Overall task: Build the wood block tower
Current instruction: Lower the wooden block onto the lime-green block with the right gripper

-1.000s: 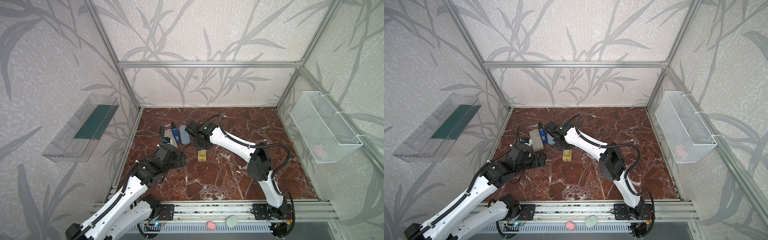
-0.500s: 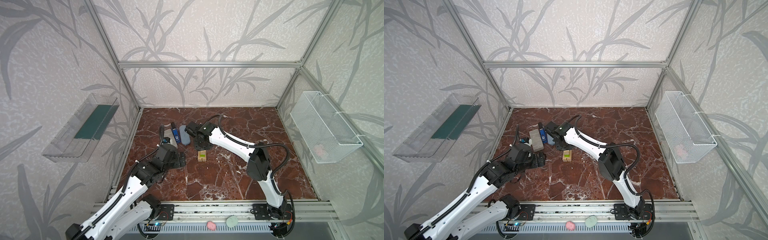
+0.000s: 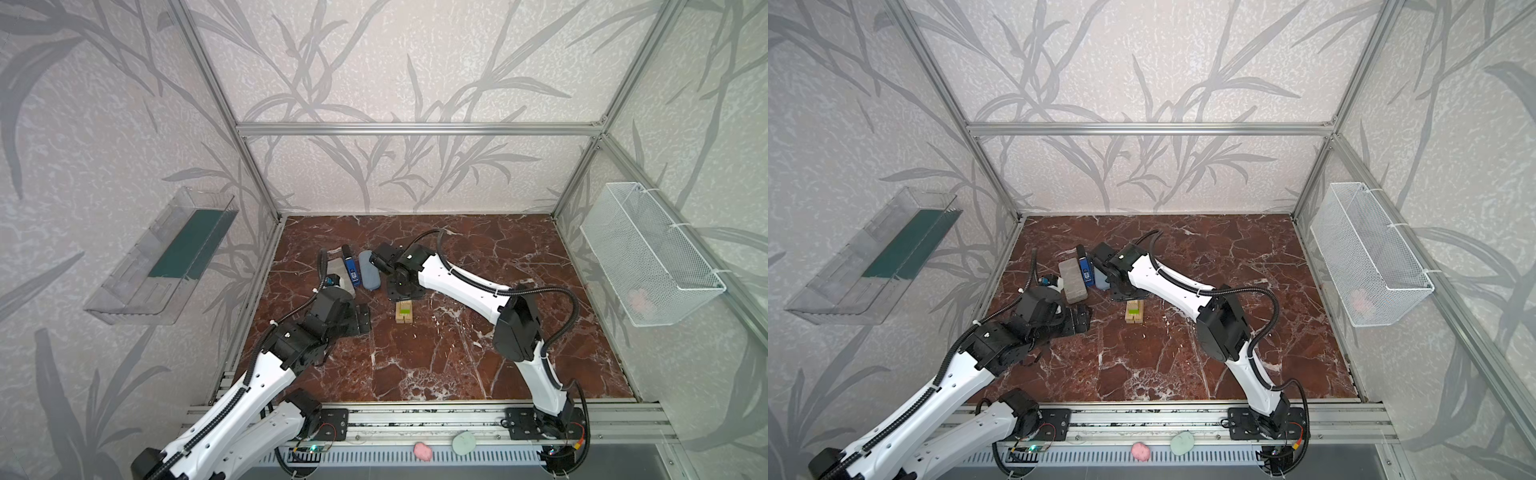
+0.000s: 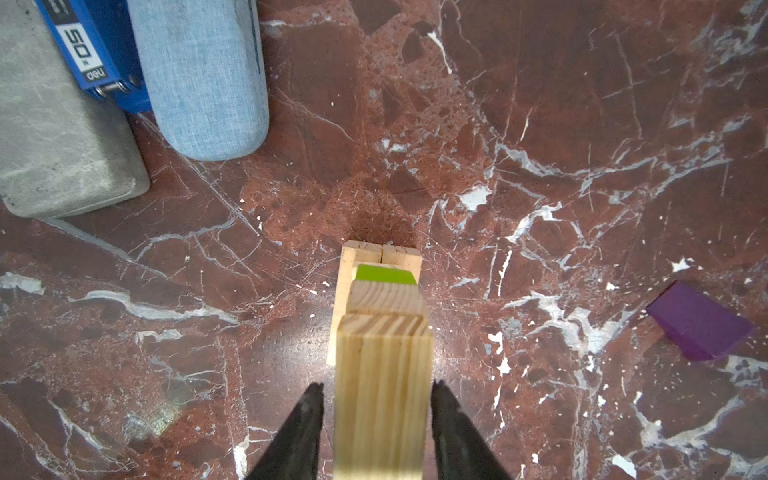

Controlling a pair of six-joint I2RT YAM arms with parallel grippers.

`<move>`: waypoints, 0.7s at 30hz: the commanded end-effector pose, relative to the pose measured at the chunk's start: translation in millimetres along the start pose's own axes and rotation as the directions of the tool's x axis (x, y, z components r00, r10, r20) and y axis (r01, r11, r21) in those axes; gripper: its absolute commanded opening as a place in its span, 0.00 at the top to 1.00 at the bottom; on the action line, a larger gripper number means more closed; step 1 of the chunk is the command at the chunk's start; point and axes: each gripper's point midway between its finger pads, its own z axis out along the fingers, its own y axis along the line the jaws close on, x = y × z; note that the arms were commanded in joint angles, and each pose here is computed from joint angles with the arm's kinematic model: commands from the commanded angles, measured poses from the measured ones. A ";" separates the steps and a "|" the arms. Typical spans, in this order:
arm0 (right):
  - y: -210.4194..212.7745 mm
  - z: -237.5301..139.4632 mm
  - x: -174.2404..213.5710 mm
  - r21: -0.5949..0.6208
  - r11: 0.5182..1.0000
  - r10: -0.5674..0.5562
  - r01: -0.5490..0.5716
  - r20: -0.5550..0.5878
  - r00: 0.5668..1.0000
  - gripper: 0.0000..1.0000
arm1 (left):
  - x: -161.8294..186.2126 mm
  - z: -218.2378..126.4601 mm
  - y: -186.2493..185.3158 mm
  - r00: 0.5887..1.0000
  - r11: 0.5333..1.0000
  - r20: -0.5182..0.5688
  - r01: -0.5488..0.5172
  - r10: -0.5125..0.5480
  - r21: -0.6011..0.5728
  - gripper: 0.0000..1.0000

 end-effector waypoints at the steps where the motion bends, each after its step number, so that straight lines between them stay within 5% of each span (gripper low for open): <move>1: -1.8 1.8 -4.0 0.012 1.000 0.011 -0.011 0.003 1.000 0.56 | -0.9 0.3 0.6 1.000 1.000 0.001 0.014 -0.014 0.000 0.01; 21: -1.4 -3.0 -10.8 0.001 1.000 0.009 -0.009 0.019 1.000 0.66 | -1.1 1.3 -2.0 1.000 1.000 -0.003 0.019 -0.019 0.012 0.00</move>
